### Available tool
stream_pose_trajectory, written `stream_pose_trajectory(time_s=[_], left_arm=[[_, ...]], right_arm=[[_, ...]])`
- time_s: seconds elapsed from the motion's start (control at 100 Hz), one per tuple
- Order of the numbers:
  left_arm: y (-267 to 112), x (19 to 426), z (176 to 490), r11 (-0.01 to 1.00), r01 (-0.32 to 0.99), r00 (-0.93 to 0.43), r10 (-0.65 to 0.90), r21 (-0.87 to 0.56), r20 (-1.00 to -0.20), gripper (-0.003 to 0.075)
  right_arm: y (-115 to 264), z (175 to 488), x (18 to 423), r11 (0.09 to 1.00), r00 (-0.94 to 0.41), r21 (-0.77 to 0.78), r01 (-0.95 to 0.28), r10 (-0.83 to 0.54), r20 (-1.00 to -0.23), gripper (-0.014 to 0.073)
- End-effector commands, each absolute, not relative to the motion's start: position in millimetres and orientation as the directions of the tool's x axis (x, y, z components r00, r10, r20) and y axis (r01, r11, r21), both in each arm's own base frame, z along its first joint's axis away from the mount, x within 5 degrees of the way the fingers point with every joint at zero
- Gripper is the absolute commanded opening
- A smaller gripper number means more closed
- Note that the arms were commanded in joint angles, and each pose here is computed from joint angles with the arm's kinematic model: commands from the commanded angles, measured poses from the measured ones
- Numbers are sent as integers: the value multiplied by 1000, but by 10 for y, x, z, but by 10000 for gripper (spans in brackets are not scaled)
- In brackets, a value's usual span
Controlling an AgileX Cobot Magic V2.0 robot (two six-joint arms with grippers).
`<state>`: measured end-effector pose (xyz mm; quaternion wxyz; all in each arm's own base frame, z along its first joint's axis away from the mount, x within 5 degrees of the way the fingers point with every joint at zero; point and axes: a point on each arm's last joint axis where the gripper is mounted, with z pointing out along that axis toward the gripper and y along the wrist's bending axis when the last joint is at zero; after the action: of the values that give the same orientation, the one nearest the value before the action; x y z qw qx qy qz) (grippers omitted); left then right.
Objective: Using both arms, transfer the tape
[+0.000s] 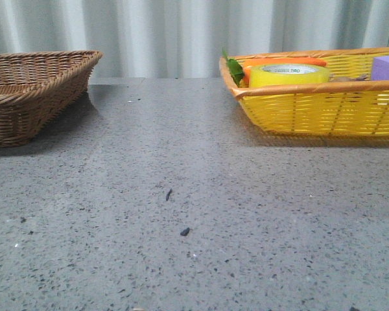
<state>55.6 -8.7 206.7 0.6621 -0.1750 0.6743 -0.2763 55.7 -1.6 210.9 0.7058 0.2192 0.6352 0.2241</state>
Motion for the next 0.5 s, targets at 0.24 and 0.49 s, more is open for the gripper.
stream_pose_trajectory(time_s=[0.24,0.49], left_arm=[[-59,536,2123,771,164,25,-627,-615,-779,-20],[-60,536,2120,771,162,21,-626,-615,-779,-20]], right_arm=[[-45,2078,549,805,139,593,-31,591,-795,-62],[-43,2076,549,805,137,593,-31,591,-795,-62]])
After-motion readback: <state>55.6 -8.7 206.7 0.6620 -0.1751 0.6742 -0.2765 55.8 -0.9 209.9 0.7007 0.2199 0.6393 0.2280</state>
